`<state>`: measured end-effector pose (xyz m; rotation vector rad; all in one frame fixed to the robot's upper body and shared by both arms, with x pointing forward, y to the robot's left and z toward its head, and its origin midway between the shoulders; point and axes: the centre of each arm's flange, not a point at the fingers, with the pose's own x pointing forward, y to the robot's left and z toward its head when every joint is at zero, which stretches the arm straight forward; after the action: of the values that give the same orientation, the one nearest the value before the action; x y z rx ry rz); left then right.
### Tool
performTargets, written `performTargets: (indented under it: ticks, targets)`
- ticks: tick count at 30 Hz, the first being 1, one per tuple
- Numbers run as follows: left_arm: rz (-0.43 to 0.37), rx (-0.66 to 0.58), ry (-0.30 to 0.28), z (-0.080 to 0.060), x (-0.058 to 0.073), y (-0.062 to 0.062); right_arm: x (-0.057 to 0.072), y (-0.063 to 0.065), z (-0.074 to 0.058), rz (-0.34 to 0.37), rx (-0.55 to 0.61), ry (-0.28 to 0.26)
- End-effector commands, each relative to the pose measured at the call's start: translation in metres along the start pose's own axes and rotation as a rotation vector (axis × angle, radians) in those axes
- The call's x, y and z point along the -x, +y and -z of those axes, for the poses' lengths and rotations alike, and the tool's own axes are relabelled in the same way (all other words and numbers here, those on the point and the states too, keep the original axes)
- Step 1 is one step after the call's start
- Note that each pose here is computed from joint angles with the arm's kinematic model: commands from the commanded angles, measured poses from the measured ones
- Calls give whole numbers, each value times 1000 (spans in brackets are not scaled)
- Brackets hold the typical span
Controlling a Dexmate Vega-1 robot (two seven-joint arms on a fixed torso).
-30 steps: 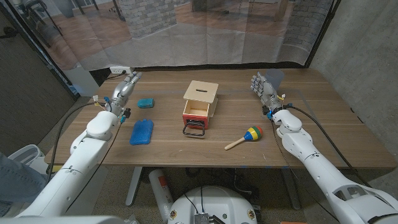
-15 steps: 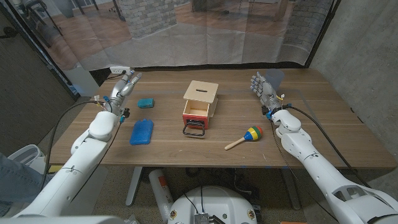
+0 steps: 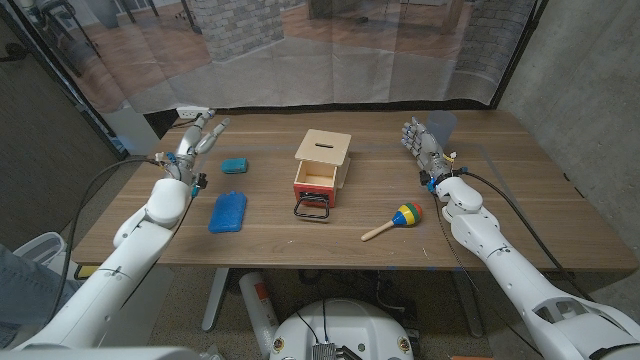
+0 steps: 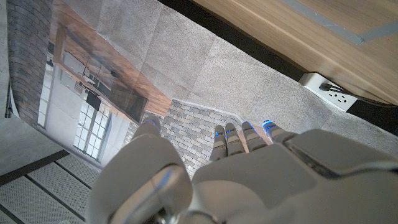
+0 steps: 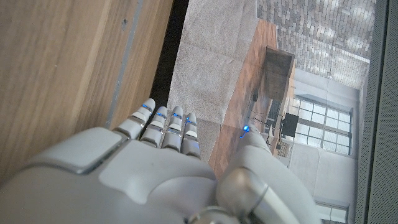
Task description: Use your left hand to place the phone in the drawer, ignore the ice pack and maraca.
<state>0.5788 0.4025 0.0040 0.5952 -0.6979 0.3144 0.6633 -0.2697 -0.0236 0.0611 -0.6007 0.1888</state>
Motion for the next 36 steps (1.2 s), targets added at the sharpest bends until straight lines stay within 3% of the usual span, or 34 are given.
performTargets:
  ticks: [1, 16, 36]
  targets:
    - [-19, -137, -18, -3, -2, 4, 1, 1, -4, 4, 6, -1]
    - [-8, -277, -18, 0, -8, 2, -3, 3, -4, 3, 2, -1]
    - [93, -504, 2, -17, -16, 0, -6, 5, -3, -10, 3, -2]
